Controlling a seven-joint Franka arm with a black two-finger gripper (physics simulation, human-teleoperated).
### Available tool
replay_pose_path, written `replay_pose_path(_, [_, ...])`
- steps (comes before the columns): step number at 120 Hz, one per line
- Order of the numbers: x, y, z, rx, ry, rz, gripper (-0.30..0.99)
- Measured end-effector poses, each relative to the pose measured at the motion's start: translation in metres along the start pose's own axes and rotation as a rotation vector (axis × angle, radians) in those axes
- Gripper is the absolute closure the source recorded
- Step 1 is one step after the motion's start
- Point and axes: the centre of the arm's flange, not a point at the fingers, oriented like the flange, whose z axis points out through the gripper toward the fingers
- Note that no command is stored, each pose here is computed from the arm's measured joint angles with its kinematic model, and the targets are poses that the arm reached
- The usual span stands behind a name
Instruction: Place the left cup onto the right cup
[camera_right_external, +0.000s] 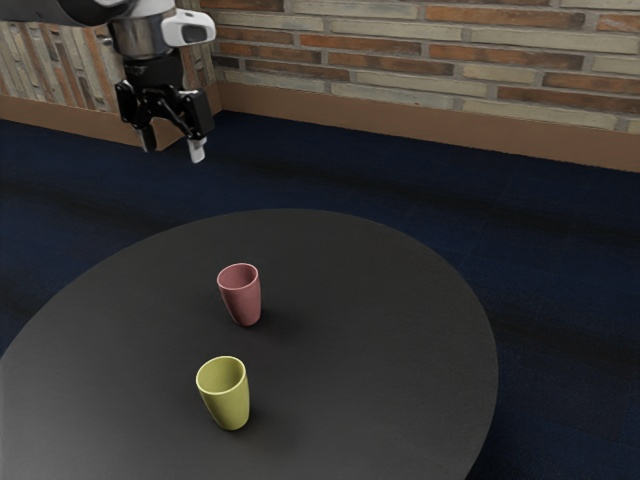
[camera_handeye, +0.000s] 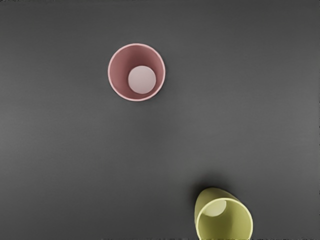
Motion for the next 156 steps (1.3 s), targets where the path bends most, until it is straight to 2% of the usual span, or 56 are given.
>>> replay_pose_path(52, [0.011, -0.002, 0.014, 0.002, -0.014, -0.003, 0.00])
replay_pose_path(74, [0.031, -0.017, 0.028, 0.007, -0.023, -0.030, 0.00])
replay_pose_path(156, [0.086, -0.013, 0.103, 0.007, -0.073, -0.030, 0.00])
